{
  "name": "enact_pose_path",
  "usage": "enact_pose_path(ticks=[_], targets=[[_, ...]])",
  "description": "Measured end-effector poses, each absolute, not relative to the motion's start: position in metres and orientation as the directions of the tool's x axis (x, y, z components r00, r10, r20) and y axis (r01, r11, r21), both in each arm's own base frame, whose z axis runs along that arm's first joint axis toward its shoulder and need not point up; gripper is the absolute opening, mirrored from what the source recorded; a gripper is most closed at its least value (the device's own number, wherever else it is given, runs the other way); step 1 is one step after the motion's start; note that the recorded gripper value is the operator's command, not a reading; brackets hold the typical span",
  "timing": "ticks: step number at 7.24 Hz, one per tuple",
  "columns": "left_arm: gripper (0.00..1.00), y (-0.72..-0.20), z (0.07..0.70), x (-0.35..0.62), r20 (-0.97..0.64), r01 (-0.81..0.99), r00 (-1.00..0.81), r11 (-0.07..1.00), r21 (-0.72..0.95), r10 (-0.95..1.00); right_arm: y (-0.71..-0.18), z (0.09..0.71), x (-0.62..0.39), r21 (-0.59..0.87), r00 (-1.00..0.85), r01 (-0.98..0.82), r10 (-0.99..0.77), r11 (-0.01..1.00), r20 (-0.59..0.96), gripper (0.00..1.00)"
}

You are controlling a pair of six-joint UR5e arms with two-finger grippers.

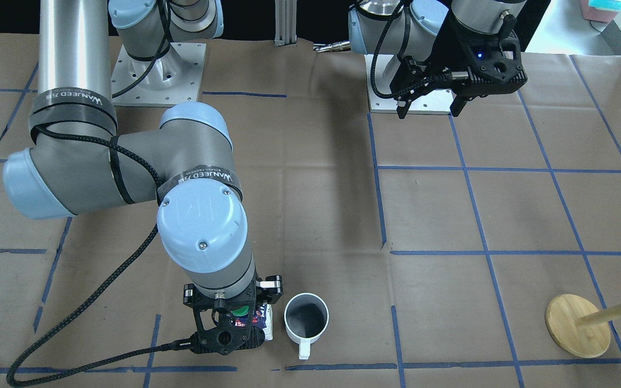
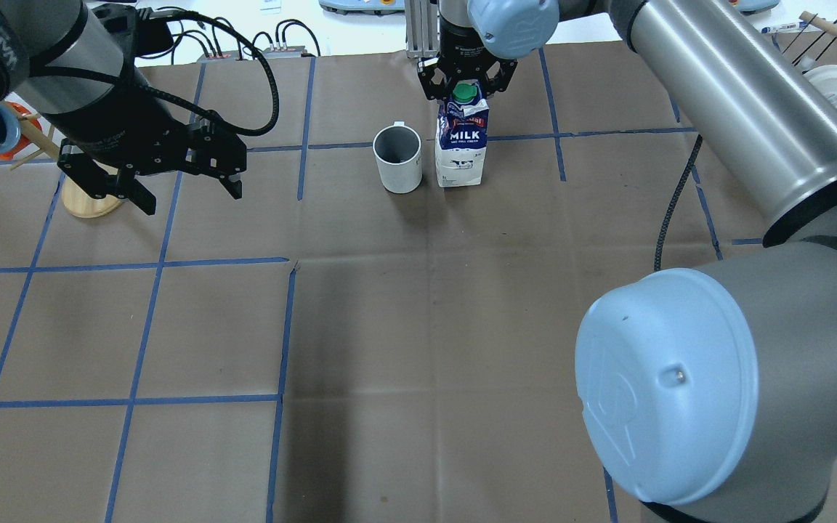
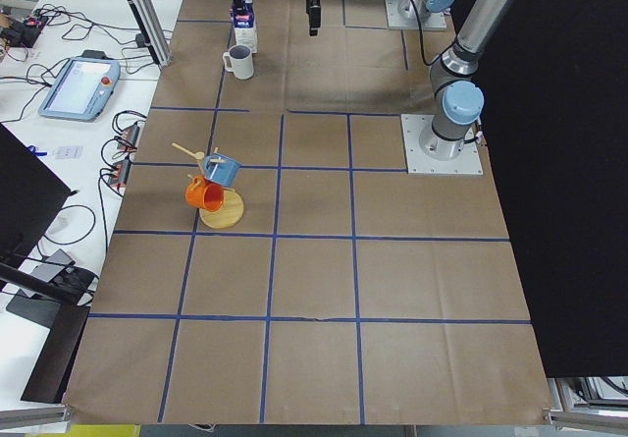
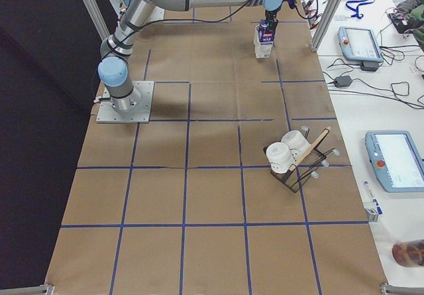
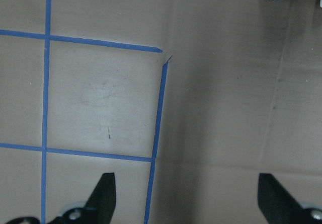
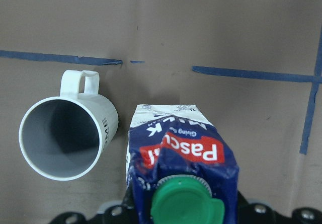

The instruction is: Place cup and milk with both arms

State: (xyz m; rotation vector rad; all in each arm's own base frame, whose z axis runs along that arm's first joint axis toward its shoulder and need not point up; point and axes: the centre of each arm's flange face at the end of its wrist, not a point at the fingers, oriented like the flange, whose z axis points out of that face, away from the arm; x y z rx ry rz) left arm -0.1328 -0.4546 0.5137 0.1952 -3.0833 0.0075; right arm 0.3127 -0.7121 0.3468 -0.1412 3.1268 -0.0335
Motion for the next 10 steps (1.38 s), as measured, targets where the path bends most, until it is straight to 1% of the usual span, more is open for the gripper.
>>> enact_pose_path(ticks=[1, 2, 3, 6, 8, 10], targets=[[1.00, -0.455, 0.514, -0.133, 0.052, -0.126, -0.991, 0.992, -0.002, -0.126, -0.715, 0.340, 0.314, -0.021, -0.997, -0.075, -0.075, 0.997, -0.014, 0.57], [1.00, -0.455, 0.514, -0.133, 0.052, -0.126, -0.991, 0.992, -0.002, -0.126, -0.718, 0.333, 0.316, -0.019, -0.999, -0.048, -0.049, 0.999, -0.020, 0.66], [1.00, -0.455, 0.514, -0.133, 0.052, -0.126, -0.991, 0.992, -0.002, -0.126, -0.720, 0.328, 0.317, -0.020, -0.999, -0.030, -0.031, 0.999, -0.024, 1.00], [1.00, -0.455, 0.514, -0.133, 0.052, -0.126, -0.991, 0.992, -0.002, -0.126, -0.716, 0.335, 0.327, -0.026, -0.999, -0.030, -0.031, 0.999, -0.027, 1.00], [1.00, -0.455, 0.514, -0.133, 0.052, -0.126, -0.991, 0.992, -0.002, -0.126, -0.713, 0.365, 0.324, -0.008, -0.999, -0.032, -0.032, 0.999, -0.022, 1.00], [1.00, -0.455, 0.514, -0.133, 0.052, -0.126, -0.991, 0.992, -0.002, -0.126, -0.694, 0.415, 0.306, 0.027, -0.996, -0.084, -0.084, 0.996, -0.007, 0.98]])
